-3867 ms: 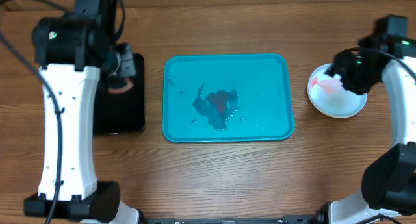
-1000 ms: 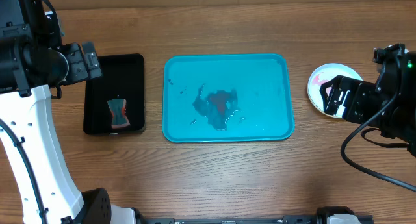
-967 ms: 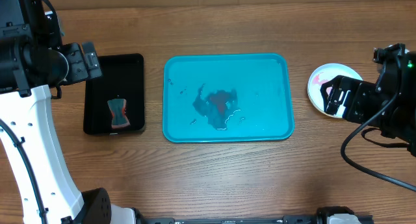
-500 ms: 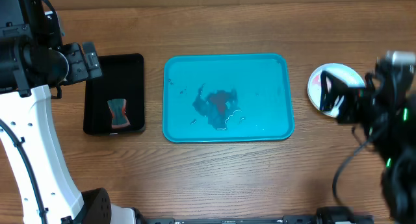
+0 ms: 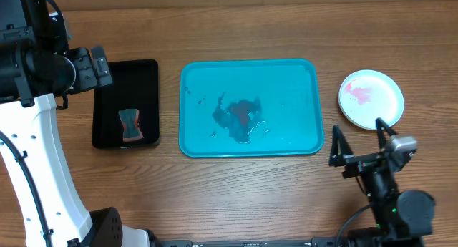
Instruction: Clean dirty plates on tray and stack at the side
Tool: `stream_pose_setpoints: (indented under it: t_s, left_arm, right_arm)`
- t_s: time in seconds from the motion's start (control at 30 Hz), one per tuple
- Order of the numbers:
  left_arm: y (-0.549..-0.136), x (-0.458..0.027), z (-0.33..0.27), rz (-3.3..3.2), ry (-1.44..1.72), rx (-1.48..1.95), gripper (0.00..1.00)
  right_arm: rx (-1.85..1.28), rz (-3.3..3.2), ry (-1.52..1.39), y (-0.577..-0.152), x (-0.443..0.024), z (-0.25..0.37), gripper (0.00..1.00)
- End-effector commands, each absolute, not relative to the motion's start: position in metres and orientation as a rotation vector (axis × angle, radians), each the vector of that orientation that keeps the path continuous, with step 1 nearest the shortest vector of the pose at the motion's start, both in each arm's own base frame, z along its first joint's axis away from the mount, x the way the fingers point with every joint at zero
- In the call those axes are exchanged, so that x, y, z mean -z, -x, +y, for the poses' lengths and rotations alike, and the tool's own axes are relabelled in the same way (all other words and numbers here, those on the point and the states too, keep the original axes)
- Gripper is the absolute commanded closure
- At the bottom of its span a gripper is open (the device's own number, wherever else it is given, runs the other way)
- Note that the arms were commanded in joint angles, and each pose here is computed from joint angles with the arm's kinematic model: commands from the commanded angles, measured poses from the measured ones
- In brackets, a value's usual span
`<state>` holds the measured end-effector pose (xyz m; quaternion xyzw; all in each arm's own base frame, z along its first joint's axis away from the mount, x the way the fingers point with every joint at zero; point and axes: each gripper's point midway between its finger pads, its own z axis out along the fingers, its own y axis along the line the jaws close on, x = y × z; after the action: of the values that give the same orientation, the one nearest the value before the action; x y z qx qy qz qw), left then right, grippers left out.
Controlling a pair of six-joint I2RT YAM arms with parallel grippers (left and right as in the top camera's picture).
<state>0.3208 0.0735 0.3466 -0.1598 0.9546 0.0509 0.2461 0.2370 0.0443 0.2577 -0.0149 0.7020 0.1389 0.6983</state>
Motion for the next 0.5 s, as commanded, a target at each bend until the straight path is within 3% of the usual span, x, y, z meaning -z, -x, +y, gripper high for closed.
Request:
stream_pose_setpoints:
  t_s: [0.0,0.47]
  left_arm:
    - [-0.323,-0.348,0.070,2.596,0.440,-0.123,0.00]
    - [-0.323,-0.348,0.070,2.596,0.440,-0.123,0.00]
  right_arm:
    - [-0.322,1.519,0.051,-0.237,-0.238,0.049,0.00]
    - [-0.334,1.539,0.061,-0.240,-0.185,0.053,0.00]
